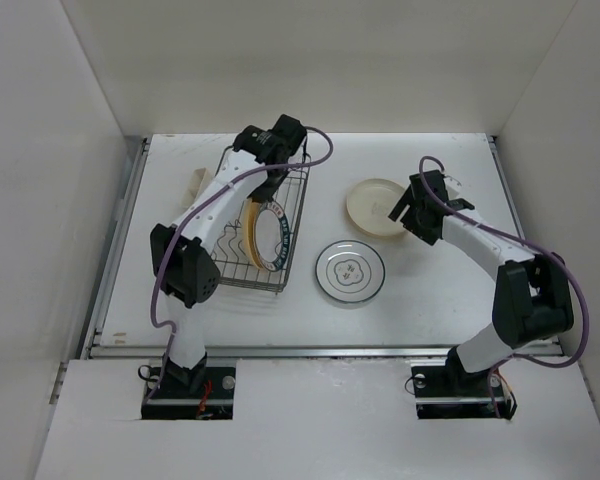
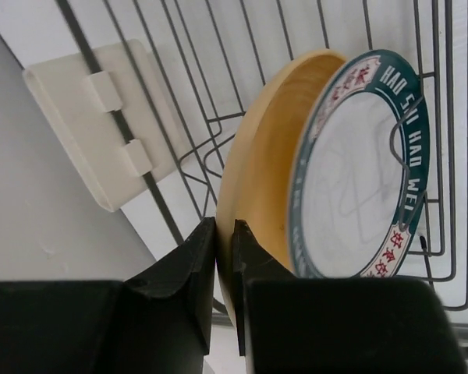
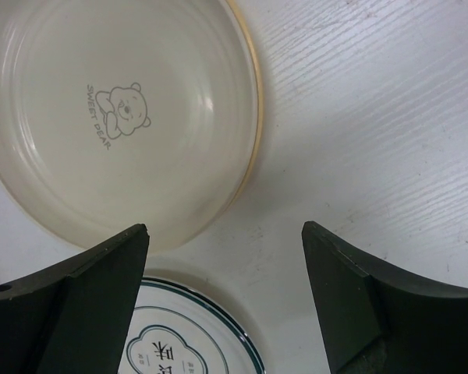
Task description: Unload the plates from the dish rack
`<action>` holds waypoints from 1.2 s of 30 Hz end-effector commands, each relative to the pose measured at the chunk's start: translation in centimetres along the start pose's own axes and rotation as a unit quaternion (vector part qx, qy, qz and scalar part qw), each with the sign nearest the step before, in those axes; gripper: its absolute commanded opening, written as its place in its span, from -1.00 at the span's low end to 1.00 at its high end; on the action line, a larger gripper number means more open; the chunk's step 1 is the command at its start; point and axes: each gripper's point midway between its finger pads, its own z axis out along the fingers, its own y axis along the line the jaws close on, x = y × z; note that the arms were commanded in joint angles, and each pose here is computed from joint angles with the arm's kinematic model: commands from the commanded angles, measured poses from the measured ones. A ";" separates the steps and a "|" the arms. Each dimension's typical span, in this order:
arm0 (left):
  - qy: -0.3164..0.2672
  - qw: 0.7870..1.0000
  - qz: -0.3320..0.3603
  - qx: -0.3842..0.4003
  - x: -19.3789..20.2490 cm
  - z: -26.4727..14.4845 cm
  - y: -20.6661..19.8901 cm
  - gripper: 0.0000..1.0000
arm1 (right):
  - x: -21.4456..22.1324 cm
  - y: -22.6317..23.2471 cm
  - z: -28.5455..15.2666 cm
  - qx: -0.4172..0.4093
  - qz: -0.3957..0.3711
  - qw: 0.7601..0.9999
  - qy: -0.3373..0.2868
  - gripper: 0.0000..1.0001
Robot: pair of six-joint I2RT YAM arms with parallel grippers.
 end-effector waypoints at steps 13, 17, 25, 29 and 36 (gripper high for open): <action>-0.172 0.949 -0.027 -0.264 -6.6 -12.0 10.7 -1.00 | -4.1 7.7 -7.0 -0.206 -0.074 0.973 -0.069 0.70; -0.211 0.936 -0.061 -0.274 -7.3 -14.0 11.8 -1.00 | -3.1 11.4 -10.7 -0.321 -0.120 0.937 -0.064 0.70; -0.380 0.886 -0.222 -0.147 -8.7 -20.1 13.1 -1.00 | -1.2 15.7 -17.9 -0.488 -0.167 0.855 -0.056 0.72; -0.362 0.909 -0.206 0.013 -9.0 -17.8 8.8 -1.00 | -1.2 16.4 -19.2 -0.509 -0.155 0.845 -0.054 0.72; -0.263 0.902 -0.185 0.289 -7.7 -13.3 0.9 -1.00 | -0.4 17.7 -19.8 -0.540 -0.139 0.830 -0.029 0.72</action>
